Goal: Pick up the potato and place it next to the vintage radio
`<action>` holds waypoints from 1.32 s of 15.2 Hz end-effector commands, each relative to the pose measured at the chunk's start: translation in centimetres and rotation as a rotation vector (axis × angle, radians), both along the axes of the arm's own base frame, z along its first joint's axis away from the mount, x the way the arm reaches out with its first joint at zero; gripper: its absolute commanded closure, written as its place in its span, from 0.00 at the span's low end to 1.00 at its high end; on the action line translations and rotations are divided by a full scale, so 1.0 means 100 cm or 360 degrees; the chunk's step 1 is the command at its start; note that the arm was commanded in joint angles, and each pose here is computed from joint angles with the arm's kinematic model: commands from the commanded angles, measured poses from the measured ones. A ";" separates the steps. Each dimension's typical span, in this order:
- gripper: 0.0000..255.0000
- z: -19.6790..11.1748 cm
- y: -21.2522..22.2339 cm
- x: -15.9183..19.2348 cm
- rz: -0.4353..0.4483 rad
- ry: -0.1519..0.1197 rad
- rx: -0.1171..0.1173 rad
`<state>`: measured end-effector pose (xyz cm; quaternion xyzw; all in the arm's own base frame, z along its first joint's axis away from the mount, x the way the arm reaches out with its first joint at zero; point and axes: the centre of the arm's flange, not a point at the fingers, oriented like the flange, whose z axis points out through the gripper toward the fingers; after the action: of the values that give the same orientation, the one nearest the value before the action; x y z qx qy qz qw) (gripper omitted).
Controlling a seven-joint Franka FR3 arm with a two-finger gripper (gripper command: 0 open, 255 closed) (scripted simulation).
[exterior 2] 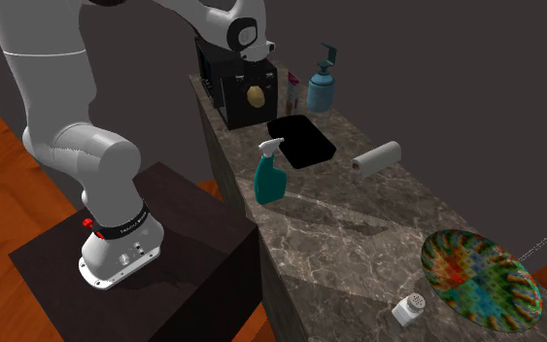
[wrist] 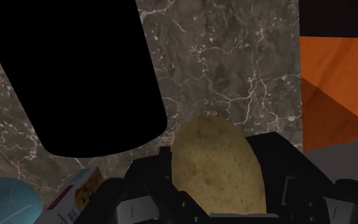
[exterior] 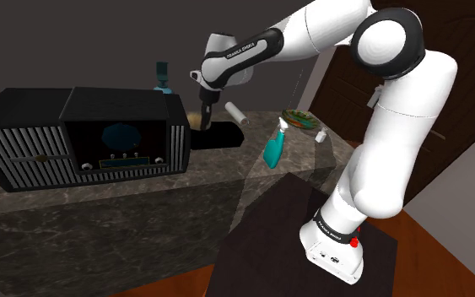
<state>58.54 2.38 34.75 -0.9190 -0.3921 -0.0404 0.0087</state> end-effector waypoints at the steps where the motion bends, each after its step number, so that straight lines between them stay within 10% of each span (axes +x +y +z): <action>1: 1.00 -0.010 0.001 0.000 0.0003 -0.0001 0.0001; 20: 1.00 -0.111 0.001 0.000 0.0003 -0.0001 0.0001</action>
<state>58.50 2.58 24.21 -0.9187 -0.3927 -0.0405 0.0090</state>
